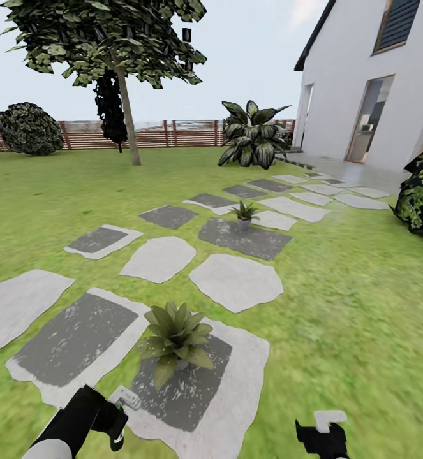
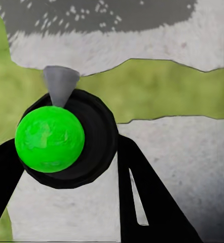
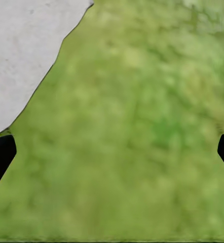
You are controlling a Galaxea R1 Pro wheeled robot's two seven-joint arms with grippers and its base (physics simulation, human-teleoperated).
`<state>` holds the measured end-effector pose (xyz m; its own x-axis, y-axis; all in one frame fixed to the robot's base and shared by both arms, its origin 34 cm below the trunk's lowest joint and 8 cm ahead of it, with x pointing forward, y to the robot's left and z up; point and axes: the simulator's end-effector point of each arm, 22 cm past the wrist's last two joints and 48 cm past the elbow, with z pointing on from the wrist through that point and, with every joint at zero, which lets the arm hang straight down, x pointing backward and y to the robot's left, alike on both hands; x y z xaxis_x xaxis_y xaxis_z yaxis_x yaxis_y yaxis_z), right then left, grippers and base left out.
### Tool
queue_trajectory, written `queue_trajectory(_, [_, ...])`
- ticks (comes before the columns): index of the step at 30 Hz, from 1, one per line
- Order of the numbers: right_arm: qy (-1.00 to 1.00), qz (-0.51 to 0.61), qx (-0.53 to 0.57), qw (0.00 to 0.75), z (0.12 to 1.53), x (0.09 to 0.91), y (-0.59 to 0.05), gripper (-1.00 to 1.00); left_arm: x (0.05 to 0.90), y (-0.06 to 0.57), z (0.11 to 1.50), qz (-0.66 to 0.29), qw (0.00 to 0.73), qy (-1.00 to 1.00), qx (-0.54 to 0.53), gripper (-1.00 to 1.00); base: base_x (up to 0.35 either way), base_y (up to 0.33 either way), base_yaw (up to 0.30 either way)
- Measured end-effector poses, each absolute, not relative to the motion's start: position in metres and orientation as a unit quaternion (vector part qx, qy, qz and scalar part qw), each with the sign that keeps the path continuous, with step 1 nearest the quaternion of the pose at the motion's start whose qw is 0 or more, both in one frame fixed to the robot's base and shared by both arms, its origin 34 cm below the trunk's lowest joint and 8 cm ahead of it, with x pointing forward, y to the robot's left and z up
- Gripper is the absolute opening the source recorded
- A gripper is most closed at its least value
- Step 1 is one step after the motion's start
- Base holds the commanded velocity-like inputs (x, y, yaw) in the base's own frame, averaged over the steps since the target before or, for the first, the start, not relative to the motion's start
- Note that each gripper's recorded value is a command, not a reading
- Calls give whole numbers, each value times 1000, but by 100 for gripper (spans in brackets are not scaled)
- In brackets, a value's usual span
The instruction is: Pick up the pesticide atomizer in the garden and spray insectifuge to fully cover both potted plants in the garden.
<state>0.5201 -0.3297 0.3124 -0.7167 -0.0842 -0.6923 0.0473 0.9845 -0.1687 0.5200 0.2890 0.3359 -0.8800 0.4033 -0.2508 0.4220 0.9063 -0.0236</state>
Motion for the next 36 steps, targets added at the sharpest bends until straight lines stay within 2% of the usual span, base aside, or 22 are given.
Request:
queue_trajectory(4, [922, -87, -10, 376, 312, 520, -329, 100, 520, 289, 336, -39, 122, 969, 213, -100, -185, -123, 129])
queue_trajectory(14, [923, -85, -10, 375, 312, 519, -327, 100, 520, 276, 336, -44, 122, 967, 219, -100, -10, -12, 264])
queue_trajectory(18, [923, -86, -10, 375, 312, 519, -328, 100, 520, 274, 336, -46, 121, 967, 220, -100, 11, -7, 68])
queue_trajectory(30, [923, -86, -10, 376, 312, 519, -327, 100, 520, 266, 336, -49, 121, 966, 222, -100, 223, -152, 2])
queue_trajectory(36, [923, -85, -10, 376, 312, 519, -327, 100, 520, 265, 336, -49, 121, 966, 223, -100, 181, -208, 216])
